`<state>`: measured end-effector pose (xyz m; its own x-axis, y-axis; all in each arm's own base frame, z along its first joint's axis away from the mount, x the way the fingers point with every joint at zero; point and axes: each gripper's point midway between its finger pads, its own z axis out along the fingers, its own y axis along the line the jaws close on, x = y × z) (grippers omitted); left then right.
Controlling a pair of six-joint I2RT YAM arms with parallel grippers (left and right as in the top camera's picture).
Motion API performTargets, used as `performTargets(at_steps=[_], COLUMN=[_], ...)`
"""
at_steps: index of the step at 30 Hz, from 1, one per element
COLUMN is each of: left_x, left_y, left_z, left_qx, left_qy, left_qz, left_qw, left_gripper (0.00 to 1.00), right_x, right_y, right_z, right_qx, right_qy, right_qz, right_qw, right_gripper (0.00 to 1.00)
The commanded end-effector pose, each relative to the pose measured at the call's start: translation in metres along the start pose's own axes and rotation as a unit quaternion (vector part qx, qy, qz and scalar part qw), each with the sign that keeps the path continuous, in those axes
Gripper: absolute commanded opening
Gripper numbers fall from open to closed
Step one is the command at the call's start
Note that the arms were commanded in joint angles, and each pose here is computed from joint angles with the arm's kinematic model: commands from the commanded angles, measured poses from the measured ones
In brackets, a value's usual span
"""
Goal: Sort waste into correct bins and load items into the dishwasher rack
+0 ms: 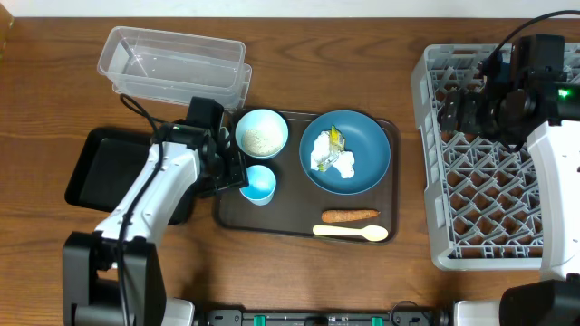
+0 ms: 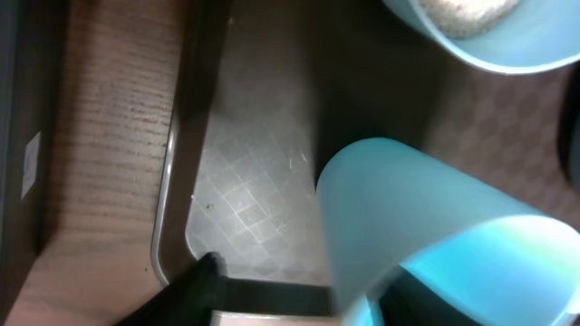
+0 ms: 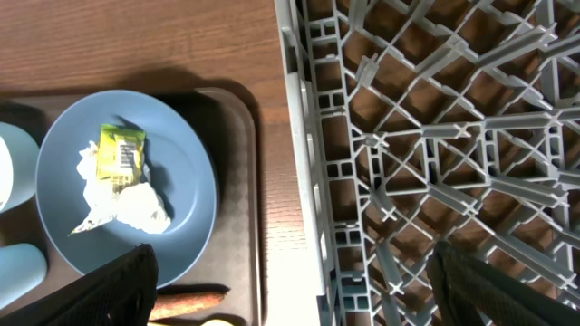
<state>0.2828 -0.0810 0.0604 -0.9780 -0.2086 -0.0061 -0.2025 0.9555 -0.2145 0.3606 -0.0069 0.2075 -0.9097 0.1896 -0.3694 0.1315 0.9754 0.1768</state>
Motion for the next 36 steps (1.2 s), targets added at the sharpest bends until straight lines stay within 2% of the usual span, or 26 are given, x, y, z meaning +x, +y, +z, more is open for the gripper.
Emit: performTargets(at_steps=[1, 2, 8, 15, 19, 21, 23, 26, 27, 32, 36], left_x=[-0.002, -0.002, 0.001, -0.002, -0.012, -0.02, -0.027, -0.03, -0.033, -0.042, -0.032], left_y=[-0.001, -0.002, -0.014, -0.022, -0.047, -0.067, -0.092, -0.125, -0.135, -0.155, -0.17], left_z=[-0.001, -0.001, -0.002, -0.022, -0.061, -0.085, -0.113, -0.15, -0.162, -0.176, -0.182], left_qx=[-0.002, 0.0, 0.035, 0.074, 0.176, 0.253, 0.344, 0.456, 0.488, 0.527, 0.544], left_qy=[0.0, 0.001, 0.01, -0.011, -0.051, -0.077, -0.098, -0.109, -0.108, -0.099, -0.084], left_qz=[0.002, 0.002, 0.003, 0.0, 0.004, 0.021, 0.058, 0.114, 0.121, 0.113, 0.13], left_qw=[1.0, 1.0, 0.999, 0.997, 0.983, 0.964, 0.932, 0.876, 0.858, 0.836, 0.825], left_gripper=[0.29, 0.24, 0.06, 0.06, 0.06, 0.06, 0.06, 0.06, 0.06, 0.06, 0.06], right_x=[0.003, 0.003, 0.003, 0.002, -0.001, -0.004, -0.006, 0.0, 0.005, 0.017, 0.019], right_y=[0.001, 0.001, 0.001, 0.001, 0.0, 0.006, 0.028, 0.081, 0.103, 0.15, 0.163], right_z=[0.002, 0.002, 0.002, 0.002, 0.002, 0.002, 0.0, -0.016, -0.027, -0.06, -0.062], right_qx=[0.003, 0.003, 0.003, 0.006, 0.007, -0.01, -0.07, -0.225, -0.29, -0.419, -0.428], right_qy=[0.004, 0.004, 0.004, 0.002, -0.004, -0.01, -0.015, -0.032, -0.045, -0.095, -0.106], right_qz=[-0.011, -0.011, -0.011, -0.012, -0.012, -0.016, -0.062, -0.174, -0.217, -0.316, -0.345], right_qw=[1.0, 1.0, 1.0, 1.0, 1.0, 1.0, 0.996, 0.958, 0.931, 0.846, 0.828], right_gripper=[0.94, 0.94, 0.94, 0.94, 0.95, 0.97, 0.94, 0.91, 0.9, 0.92, 0.95])
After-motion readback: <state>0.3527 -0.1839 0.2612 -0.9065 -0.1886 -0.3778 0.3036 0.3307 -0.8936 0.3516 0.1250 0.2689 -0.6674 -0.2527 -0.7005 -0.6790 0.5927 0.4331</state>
